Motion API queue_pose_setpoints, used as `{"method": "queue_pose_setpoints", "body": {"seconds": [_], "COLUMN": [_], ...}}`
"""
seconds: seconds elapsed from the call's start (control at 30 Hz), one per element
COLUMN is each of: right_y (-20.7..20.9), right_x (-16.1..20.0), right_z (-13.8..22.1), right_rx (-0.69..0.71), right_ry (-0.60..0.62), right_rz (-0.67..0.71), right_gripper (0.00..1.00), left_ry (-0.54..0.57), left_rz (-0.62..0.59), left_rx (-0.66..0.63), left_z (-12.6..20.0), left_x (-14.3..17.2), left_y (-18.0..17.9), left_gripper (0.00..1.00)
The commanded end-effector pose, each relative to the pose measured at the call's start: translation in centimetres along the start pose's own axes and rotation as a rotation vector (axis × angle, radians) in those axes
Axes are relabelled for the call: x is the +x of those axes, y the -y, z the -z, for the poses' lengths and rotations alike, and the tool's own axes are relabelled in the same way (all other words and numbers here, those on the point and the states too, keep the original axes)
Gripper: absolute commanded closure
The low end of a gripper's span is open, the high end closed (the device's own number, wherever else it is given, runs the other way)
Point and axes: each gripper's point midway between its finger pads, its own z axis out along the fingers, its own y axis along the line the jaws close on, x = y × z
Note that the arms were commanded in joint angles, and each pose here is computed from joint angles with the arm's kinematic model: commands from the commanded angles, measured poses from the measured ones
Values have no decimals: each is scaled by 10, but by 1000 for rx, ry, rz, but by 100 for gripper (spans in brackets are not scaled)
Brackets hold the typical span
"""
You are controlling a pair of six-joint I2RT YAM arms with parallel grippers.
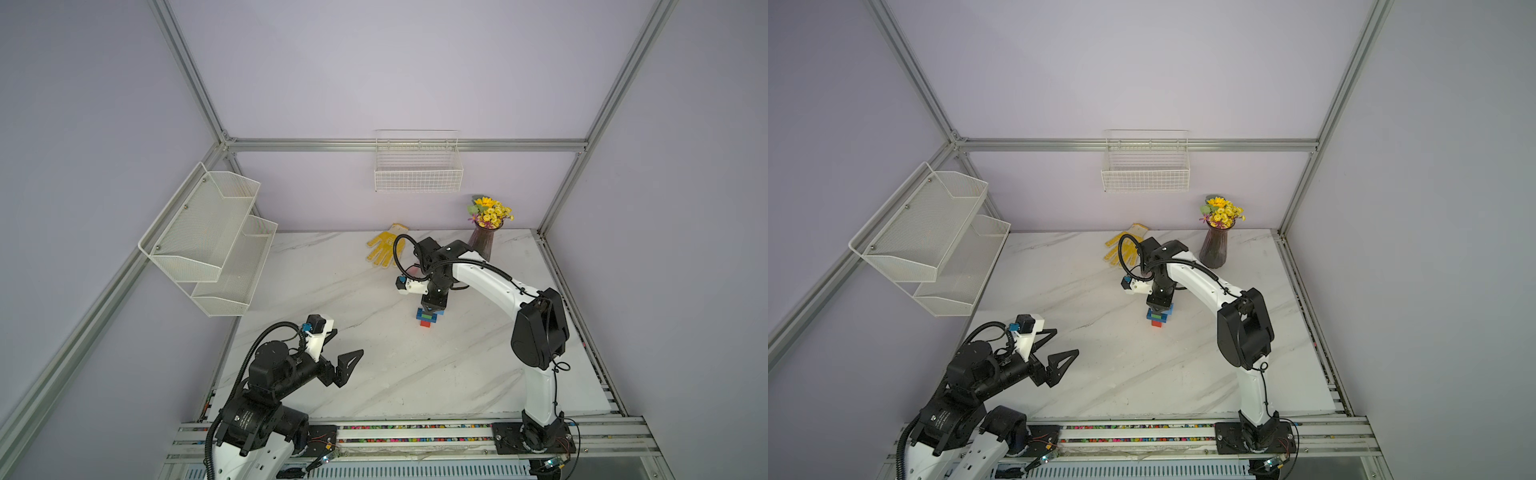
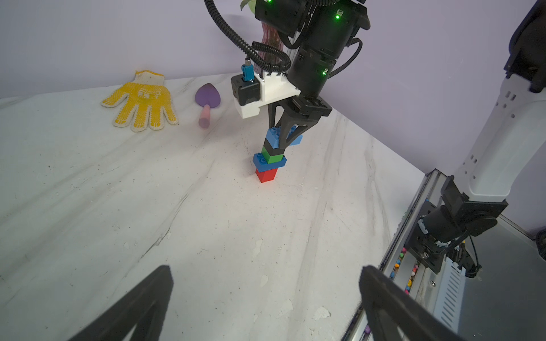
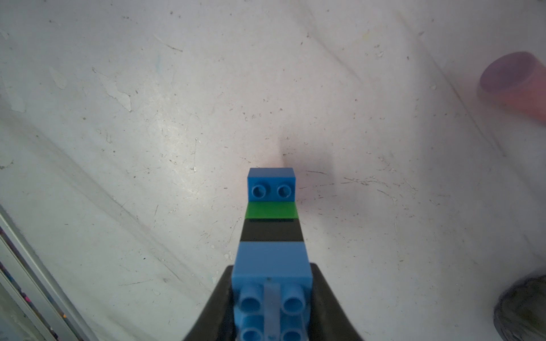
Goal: Assemble the letter f with lego
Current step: Assemble the lego brick with the lego brick.
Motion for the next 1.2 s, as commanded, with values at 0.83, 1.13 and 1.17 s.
{"method": "queue_pose_setpoints", "body": {"seconds": [0.83,1.13,1.17], "right_y": [4,1,0], "right_x": [-13,-9,-7], "right_z": [-29,-28,-30], "right_rx": [-31,-81,-90], "right_ry": [24,57,57], "right_rz": [15,-9,-15], "right_gripper": [61,46,36], "left_ry": [-17,-13,-12], "left_rz": [8,7,6], "left_rx": [3,0,1], "left_z": [-6,-6,-5], "left_x": [-3,-3,-3], "left_y": [-2,-2,-2], "left_gripper": [0,0,0]}}
